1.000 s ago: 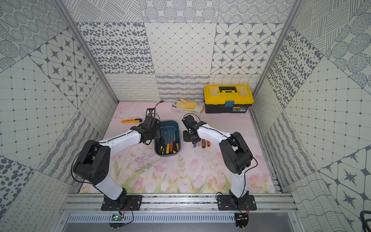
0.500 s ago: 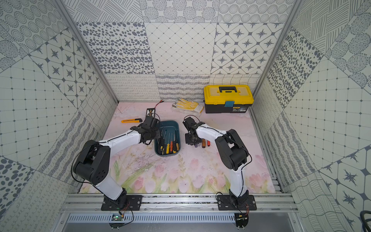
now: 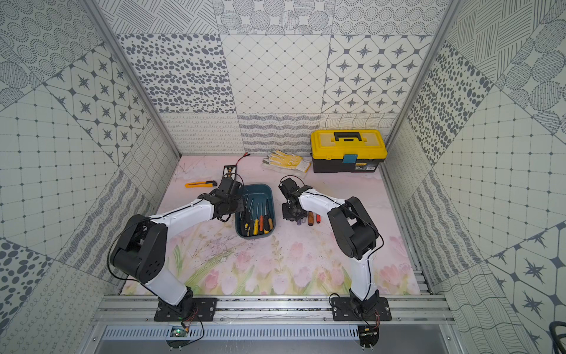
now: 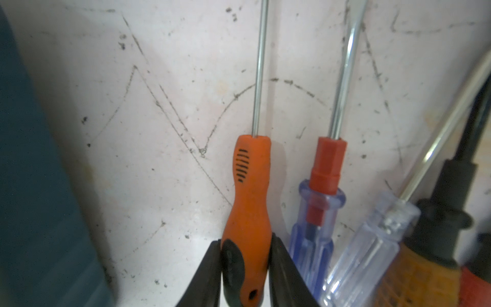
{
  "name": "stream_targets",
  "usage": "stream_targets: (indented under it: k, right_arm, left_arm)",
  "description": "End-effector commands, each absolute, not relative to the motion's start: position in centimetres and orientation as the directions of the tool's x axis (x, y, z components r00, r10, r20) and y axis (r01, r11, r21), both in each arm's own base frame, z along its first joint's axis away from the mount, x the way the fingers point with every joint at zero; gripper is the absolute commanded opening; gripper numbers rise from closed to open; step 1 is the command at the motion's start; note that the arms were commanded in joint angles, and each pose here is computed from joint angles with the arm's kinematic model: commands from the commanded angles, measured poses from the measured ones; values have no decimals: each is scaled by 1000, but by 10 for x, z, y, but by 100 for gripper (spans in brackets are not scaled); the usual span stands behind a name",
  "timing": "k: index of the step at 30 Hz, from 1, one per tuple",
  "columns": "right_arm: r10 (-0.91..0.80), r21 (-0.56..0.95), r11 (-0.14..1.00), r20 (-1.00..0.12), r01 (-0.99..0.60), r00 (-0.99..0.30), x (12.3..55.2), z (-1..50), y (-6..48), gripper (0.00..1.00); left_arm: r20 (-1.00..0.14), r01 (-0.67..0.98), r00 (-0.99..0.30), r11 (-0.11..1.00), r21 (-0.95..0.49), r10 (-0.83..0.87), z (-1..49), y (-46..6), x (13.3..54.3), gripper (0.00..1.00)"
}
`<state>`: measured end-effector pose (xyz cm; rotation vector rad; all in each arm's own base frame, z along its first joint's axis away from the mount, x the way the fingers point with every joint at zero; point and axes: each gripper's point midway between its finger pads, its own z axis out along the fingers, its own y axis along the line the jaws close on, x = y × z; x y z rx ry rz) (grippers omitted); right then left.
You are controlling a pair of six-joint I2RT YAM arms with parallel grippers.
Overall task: Take out the screwdriver from the storage box
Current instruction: Place the screwdriver at the center of the board.
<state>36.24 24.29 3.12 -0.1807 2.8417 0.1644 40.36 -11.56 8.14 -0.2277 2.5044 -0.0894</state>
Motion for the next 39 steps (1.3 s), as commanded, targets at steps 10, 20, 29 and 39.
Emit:
stream_targets:
  k: [10, 20, 29, 39]
  right_arm:
    - [-98, 119, 983, -305, -140, -947, 367, 43, 247, 45]
    - [-92, 154, 975, -361, -157, -928, 372, 70, 253, 51]
    - [-59, 255, 943, -501, -212, -863, 386, 129, 270, 52]
    - [-62, 430, 820, -590, -378, -805, 381, 192, 324, 48]
  left_arm:
    - [-634, -161, -749, 981, -110, -194, 97, -109, 415, 0]
    - [-635, -158, -747, 980, -117, -197, 98, -110, 416, 0]
    - [-637, -156, -745, 980, -122, -198, 99, -111, 416, 0]
    - [-631, -143, -747, 978, -154, -208, 101, -117, 417, 0]
